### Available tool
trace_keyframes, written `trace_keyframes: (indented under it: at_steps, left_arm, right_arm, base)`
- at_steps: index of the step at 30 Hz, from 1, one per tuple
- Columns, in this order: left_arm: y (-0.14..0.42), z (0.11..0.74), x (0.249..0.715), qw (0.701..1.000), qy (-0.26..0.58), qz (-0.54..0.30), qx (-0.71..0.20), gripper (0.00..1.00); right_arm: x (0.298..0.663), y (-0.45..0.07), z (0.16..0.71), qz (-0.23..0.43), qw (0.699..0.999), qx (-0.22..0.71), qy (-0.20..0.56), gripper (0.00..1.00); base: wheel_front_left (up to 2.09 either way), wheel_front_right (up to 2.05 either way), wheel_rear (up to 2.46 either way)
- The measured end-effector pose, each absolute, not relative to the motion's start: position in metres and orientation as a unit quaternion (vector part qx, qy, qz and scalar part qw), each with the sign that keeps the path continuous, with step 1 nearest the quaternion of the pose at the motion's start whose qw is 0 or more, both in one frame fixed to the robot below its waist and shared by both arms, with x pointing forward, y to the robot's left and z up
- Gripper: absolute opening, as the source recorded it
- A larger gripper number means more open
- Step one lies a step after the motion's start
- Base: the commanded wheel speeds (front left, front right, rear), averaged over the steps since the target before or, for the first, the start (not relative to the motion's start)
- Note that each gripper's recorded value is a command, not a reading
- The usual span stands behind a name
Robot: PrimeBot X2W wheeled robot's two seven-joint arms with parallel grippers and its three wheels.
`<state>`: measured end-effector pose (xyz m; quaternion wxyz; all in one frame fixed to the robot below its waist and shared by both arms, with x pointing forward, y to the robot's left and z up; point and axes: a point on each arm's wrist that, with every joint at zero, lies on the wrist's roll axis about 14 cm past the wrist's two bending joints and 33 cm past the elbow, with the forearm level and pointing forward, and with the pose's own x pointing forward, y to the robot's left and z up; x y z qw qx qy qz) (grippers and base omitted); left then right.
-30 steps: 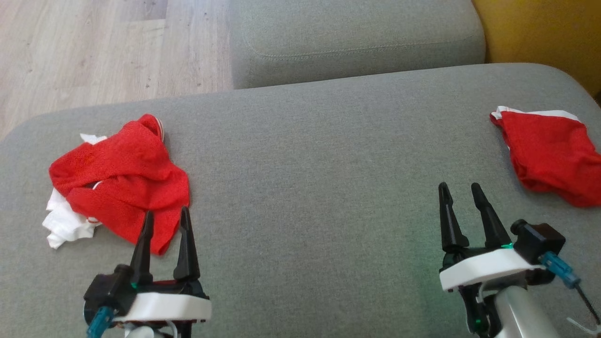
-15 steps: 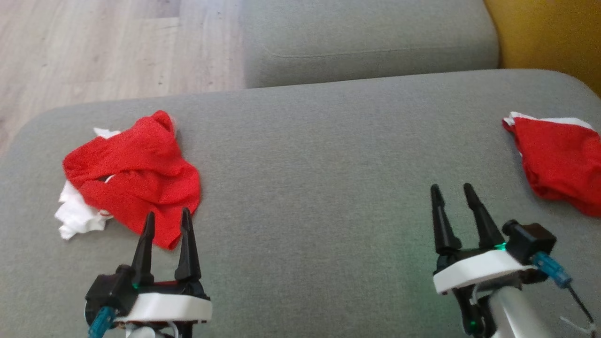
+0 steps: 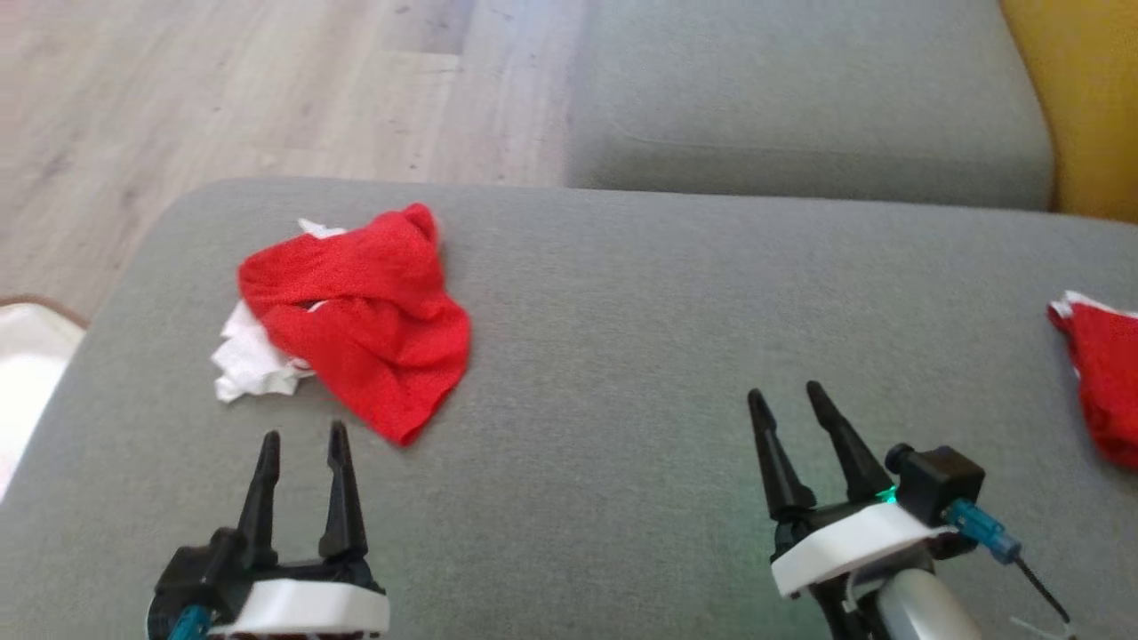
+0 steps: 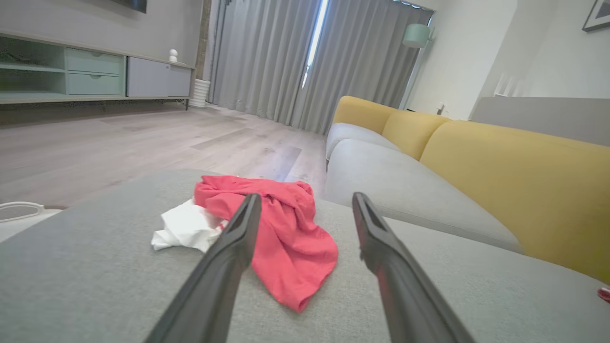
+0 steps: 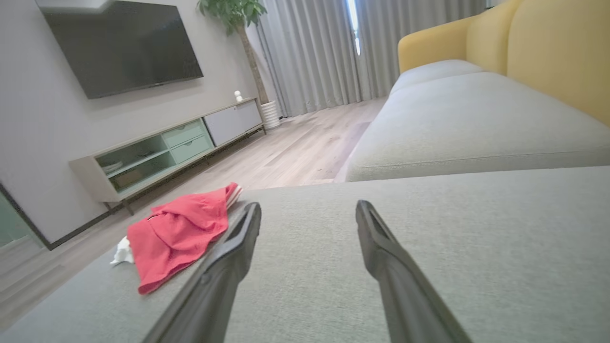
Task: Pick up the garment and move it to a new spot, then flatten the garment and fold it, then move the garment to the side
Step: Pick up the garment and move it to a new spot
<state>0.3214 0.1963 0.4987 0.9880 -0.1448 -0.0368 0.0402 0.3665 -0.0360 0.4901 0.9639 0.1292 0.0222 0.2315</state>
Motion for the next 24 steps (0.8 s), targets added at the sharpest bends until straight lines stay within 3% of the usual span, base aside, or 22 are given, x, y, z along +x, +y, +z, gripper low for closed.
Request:
trace_keyframes:
  at_steps: [12, 24]
  left_arm:
    - [0.236, 0.499, 0.288, 0.983, -0.052, 0.105, -0.139, 1.00]
    - [0.238, 0.498, 0.300, 0.989, -0.043, 0.091, -0.107, 1.00]
  right_arm:
    - [0.346, 0.013, 0.485, 0.305, 0.942, 0.132, 0.045, 1.00]
    - [0.348, 0.010, 0.474, 0.299, 0.942, 0.138, 0.060, 1.00]
  base:
    - [0.00, 0.00, 0.00]
    - [0.00, 0.00, 0.00]
